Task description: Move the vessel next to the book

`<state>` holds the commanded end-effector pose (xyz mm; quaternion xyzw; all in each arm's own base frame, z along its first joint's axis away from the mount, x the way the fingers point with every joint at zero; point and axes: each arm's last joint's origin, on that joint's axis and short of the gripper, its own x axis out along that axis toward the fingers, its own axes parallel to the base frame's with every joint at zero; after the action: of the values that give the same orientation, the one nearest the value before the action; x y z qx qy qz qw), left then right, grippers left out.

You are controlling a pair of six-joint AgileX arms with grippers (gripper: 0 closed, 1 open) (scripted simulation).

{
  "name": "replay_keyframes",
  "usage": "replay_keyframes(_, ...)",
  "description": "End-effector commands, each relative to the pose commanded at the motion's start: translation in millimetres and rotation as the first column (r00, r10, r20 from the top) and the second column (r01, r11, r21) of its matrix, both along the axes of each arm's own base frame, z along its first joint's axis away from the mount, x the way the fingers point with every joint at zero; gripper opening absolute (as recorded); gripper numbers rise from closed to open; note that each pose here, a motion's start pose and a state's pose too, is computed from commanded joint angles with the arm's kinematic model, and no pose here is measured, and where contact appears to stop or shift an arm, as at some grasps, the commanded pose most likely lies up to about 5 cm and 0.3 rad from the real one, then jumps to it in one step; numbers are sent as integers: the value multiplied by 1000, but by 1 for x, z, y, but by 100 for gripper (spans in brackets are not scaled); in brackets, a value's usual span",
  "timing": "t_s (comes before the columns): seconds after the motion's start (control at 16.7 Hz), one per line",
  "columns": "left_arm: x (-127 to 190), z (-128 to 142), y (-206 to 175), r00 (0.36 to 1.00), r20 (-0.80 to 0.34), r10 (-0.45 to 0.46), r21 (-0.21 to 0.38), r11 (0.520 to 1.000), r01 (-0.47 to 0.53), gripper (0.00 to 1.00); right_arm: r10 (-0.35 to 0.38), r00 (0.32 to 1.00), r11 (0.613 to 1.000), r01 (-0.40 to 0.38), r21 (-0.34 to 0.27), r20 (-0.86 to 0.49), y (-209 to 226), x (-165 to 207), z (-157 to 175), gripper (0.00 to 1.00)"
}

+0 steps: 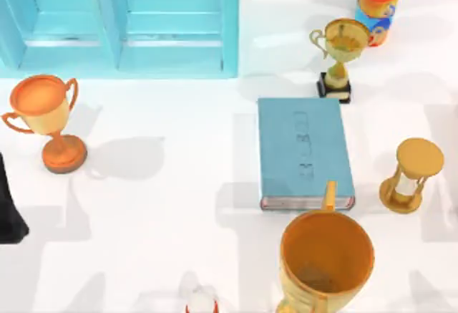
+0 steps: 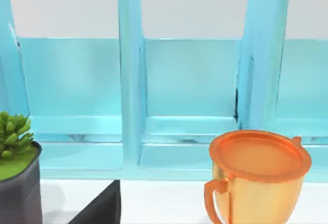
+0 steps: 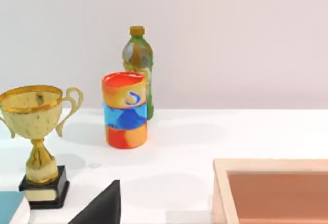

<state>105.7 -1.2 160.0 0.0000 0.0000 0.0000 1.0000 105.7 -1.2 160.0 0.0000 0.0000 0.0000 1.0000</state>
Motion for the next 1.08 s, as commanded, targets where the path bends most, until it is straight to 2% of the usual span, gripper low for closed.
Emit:
replay_keyframes(0.18, 0, 1, 0, 1000, -9, 4, 10, 1000, -4, 100, 0, 1000, 1000, 0, 0, 0, 0, 0, 0, 100)
replay_keyframes(0.3, 1, 4, 3, 998, -54, 24, 61, 998, -20, 100, 0, 1000, 1000, 0, 0, 0, 0, 0, 0, 100)
replay_keyframes(0.42, 2, 11, 6, 990, -132, 58, 154, 987, -37, 100, 0, 1000, 1000, 0, 0, 0, 0, 0, 0, 100)
replay_keyframes(0.6, 6, 23, 15, 948, -293, 124, 349, 937, -15, 100, 0, 1000, 1000, 0, 0, 0, 0, 0, 0, 100)
replay_keyframes(0.72, 10, 33, 22, 893, -417, 170, 483, 873, 59, 100, 0, 1000, 1000, 0, 0, 0, 0, 0, 0, 100)
replay_keyframes(0.84, 15, 44, 32, 813, -544, 209, 585, 789, 188, 100, 0, 1000, 1000, 0, 0, 0, 0, 0, 0, 100)
replay_keyframes(0.96, 22, 54, 43, 710, -664, 234, 628, 690, 360, 100, 0, 1000, 1000, 0, 0, 0, 0, 0, 0, 100)
replay_keyframes(1.08, 28, 63, 55, 591, -770, 240, 601, 583, 547, 100, 0, 1000, 1000, 0, 0, 0, 0, 0, 0, 100)
